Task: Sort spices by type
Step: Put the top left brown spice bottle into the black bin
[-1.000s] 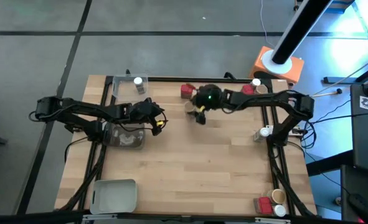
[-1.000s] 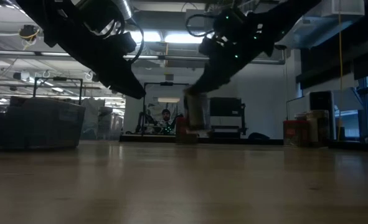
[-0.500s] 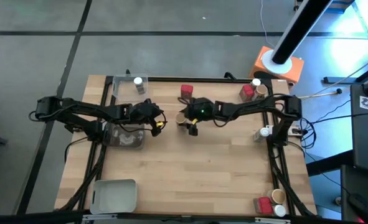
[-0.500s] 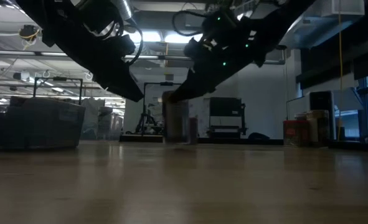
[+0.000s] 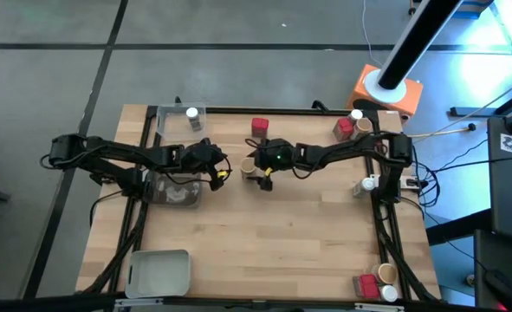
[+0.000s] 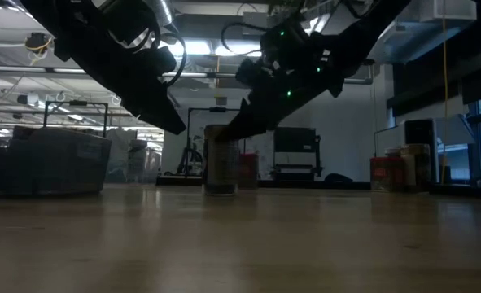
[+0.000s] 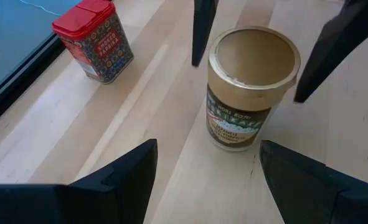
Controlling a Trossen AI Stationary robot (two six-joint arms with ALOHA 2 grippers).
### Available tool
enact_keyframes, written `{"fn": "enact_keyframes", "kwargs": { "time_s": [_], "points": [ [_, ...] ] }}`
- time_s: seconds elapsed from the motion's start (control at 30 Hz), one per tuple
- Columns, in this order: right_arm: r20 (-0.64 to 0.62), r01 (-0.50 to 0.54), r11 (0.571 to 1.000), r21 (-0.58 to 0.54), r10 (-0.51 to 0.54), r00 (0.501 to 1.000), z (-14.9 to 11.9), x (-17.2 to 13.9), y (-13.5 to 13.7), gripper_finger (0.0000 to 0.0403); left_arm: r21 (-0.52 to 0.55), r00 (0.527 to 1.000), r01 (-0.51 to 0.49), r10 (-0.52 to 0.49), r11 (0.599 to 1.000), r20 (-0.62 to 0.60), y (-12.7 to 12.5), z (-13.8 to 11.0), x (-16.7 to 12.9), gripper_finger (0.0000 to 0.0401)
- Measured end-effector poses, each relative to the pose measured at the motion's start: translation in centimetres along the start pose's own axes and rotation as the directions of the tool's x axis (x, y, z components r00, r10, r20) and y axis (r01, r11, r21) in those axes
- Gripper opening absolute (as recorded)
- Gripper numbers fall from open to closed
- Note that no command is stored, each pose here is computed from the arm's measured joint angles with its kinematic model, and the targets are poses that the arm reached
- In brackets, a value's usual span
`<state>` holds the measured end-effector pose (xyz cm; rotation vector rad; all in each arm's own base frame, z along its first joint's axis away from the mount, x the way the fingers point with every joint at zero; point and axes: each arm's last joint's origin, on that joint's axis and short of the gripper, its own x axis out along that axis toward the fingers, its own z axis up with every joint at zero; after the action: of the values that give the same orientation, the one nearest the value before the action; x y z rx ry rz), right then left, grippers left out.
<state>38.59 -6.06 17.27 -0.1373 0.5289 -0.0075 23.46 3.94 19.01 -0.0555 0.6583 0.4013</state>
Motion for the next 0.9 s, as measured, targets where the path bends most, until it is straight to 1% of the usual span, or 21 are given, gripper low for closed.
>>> {"fn": "enact_keyframes", "kwargs": {
  "time_s": [0.13,0.27,0.37,0.53,0.63,0.7,0.8,0.9],
  "points": [
    [-0.027,-0.005,1.000,-0.017,0.005,1.000,0.9,-1.5,0.0,0.0385,0.000,1.000,0.000,0.000,1.000,-0.001,0.0,0.0,0.0,0.0265],
    [-0.065,-0.005,1.000,-0.027,0.003,0.998,2.2,-4.2,-0.1,0.0378,-0.007,1.000,0.000,0.000,1.000,-0.001,0.0,0.0,0.0,0.0265],
    [-0.129,0.013,1.000,-0.025,-0.016,0.991,2.7,-6.5,0.0,0.0378,-0.006,1.000,0.000,0.000,1.000,0.007,0.0,0.1,0.0,0.0265],
    [-0.246,-0.007,1.000,0.005,0.008,0.969,2.7,-10.0,0.3,0.0380,-0.012,1.000,0.001,-0.001,1.000,0.010,0.0,0.1,0.0,0.0265],
    [-0.270,-0.001,1.000,0.027,0.008,0.963,2.0,-11.0,0.5,0.0380,-0.013,1.000,0.001,-0.001,1.000,0.015,0.0,0.1,0.0,0.0265],
    [-0.288,0.009,0.999,0.042,0.003,0.958,1.0,-11.3,0.7,0.0380,-0.012,1.000,0.000,0.000,1.000,0.015,0.0,0.1,0.0,0.0265],
    [-0.325,0.050,0.997,0.057,-0.029,0.945,-1.2,-11.2,1.1,0.0380,-0.016,1.000,-0.002,0.002,1.000,0.002,0.1,0.5,-0.1,0.0265],
    [-0.319,0.100,0.993,0.062,-0.075,0.945,-2.8,-10.8,1.2,0.0381,-0.029,1.000,0.000,0.001,1.000,0.019,0.0,1.5,-0.4,0.0265]
  ]
}}
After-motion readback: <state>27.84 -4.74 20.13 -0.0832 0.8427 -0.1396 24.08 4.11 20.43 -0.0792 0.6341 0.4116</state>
